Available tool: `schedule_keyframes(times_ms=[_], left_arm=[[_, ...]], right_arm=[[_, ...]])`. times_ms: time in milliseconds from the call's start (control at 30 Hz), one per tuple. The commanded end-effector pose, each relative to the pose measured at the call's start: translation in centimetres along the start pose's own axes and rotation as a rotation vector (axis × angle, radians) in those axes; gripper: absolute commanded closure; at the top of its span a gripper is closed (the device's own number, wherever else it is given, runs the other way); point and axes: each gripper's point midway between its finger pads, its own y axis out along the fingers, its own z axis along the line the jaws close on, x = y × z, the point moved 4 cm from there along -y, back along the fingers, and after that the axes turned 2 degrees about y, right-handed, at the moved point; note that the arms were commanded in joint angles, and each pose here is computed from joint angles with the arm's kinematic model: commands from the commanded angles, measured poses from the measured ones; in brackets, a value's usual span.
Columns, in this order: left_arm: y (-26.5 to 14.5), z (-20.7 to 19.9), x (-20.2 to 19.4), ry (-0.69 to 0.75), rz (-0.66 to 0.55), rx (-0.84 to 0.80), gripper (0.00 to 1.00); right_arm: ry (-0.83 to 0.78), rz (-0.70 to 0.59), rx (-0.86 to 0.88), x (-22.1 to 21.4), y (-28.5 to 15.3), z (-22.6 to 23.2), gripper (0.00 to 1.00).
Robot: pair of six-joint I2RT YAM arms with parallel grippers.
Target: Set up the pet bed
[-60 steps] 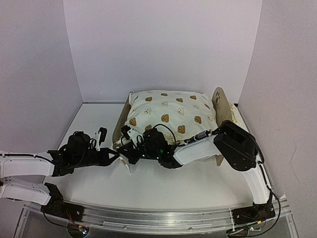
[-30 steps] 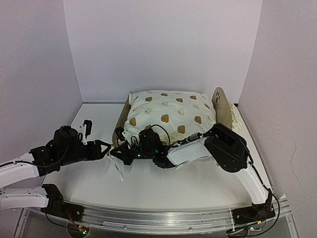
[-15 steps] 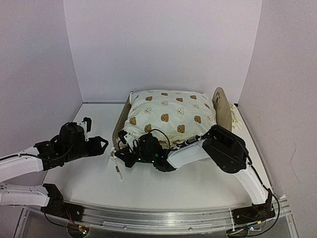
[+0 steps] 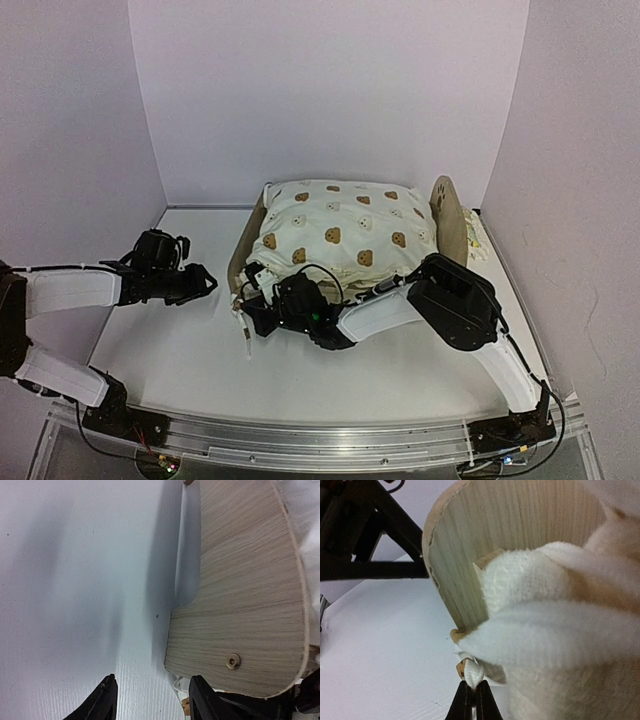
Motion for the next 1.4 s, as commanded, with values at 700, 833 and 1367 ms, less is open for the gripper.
schedule_keyframes(times_ms=[700, 833, 1367], left_arm=[[3.3, -2.3, 0.0, 0.014, 0.091, -0.195, 0.55], [2.7, -2.3, -0.7, 0.01, 0.095, -0.218, 0.56], [0.7, -3.1, -2.4, 0.006, 0.135, -0.31, 0.6]], right_arm=[[-0.032, -0.116, -0.079, 2.5, 1.6, -0.3, 1.0], [-0.026, -0.114, -0.06, 2.4, 1.9, 0.1, 1.0], [-0.02, -0.118, -0.029, 2.6, 2.2, 1.0, 1.0]])
